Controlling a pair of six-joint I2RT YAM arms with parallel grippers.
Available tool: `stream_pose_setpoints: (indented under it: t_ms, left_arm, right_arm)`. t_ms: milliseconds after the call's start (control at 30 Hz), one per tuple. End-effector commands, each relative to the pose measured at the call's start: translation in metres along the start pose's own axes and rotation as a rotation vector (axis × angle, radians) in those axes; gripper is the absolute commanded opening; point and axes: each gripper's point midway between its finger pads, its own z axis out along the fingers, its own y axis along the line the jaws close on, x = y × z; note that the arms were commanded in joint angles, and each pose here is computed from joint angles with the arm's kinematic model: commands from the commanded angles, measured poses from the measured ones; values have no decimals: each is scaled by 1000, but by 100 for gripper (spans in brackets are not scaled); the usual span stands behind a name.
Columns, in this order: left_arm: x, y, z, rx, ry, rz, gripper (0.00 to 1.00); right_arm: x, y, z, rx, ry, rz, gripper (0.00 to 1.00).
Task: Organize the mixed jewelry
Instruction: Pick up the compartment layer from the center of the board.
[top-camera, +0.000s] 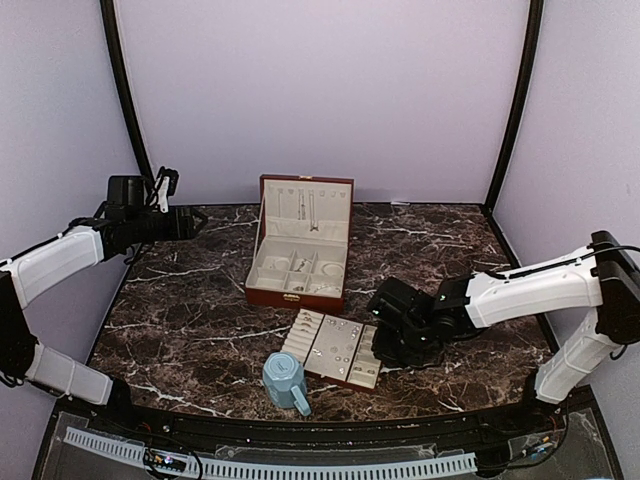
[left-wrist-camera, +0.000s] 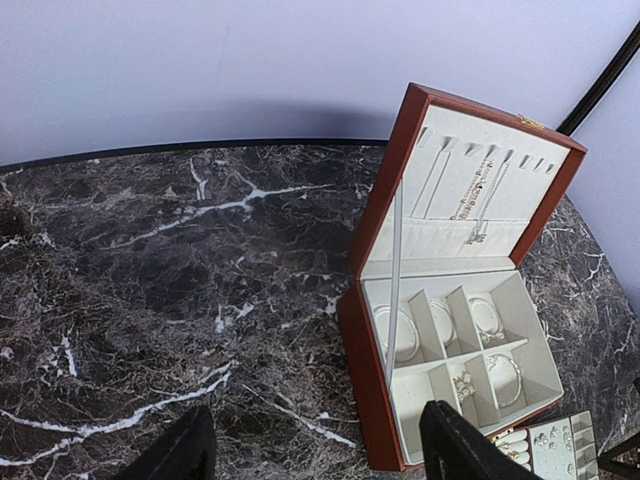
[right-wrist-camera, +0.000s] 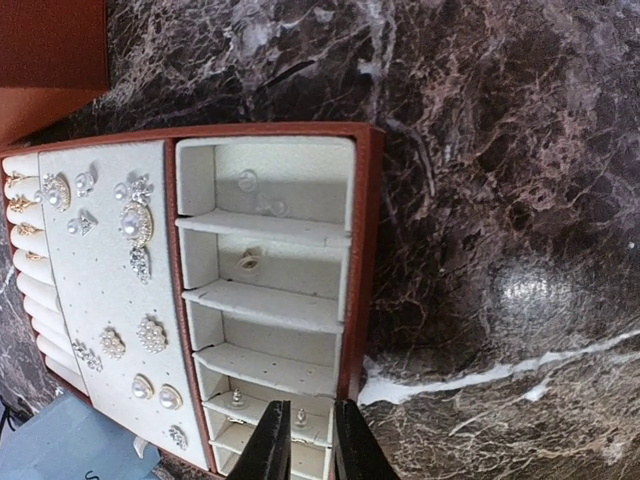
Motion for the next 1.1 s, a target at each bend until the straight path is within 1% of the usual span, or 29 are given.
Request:
stream_pose_setpoints:
  t_ms: [0, 667, 1067]
  left_arm:
    - [-5, -2, -8, 8, -30, 2, 73]
    - [-6, -4, -9, 19, -34, -2, 73]
    - [-6, -5, -10, 21, -39, -4, 73]
  right_arm:
    - [0, -2, -6, 32, -3, -15, 15]
    - [11, 1, 6, 28, 37, -46, 13]
    - [10, 1, 8, 50, 36, -53, 10]
